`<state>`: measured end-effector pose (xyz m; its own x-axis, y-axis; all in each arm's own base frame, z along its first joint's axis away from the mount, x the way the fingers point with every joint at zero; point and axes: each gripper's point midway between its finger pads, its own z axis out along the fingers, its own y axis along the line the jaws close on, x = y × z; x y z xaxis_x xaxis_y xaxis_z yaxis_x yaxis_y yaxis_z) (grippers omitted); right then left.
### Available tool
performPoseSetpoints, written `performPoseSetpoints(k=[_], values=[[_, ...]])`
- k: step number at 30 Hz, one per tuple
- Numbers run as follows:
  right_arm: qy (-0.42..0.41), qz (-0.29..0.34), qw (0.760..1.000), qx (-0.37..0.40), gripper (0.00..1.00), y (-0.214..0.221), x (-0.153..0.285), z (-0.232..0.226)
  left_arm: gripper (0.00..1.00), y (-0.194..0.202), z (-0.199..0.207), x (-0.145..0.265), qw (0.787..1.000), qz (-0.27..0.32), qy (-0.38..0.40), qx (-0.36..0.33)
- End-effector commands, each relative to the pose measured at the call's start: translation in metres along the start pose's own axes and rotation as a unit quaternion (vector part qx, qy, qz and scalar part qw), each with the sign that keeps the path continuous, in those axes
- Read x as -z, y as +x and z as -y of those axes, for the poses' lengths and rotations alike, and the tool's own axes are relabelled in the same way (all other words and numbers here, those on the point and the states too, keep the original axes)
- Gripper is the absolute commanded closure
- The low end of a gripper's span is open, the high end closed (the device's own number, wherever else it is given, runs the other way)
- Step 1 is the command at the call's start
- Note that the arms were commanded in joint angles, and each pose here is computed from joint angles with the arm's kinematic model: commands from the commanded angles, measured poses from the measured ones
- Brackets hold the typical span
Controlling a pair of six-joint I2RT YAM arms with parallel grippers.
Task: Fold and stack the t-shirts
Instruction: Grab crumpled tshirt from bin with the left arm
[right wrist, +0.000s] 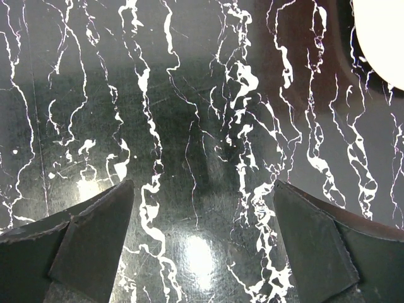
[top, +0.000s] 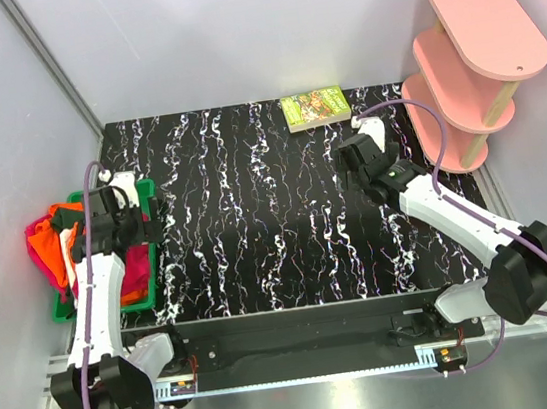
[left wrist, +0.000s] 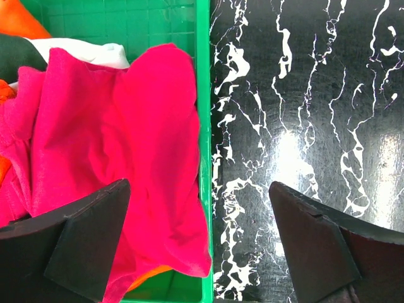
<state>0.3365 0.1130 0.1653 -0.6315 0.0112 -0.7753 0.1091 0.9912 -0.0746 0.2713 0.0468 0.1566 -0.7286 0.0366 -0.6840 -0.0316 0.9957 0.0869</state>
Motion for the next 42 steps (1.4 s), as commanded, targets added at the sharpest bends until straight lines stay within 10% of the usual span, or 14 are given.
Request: performPoseSetpoints(k=[1, 28, 42], values=[[-0.021, 0.039, 0.999, -0.009, 0.0, -0.03, 0.007, -0.011, 0.01, -0.011, -0.007, 0.002, 1.0, 0.022, -0.017, 0.009], [-0.007, 0.035, 0.999, -0.003, 0.0, -0.015, 0.007, -0.001, 0.01, 0.007, -0.072, -0.036, 0.991, -0.06, -0.072, 0.094], [-0.031, 0.022, 0.999, -0.01, 0.0, -0.026, 0.006, -0.023, 0.01, -0.021, -0.066, 0.004, 0.994, 0.026, -0.072, 0.083]])
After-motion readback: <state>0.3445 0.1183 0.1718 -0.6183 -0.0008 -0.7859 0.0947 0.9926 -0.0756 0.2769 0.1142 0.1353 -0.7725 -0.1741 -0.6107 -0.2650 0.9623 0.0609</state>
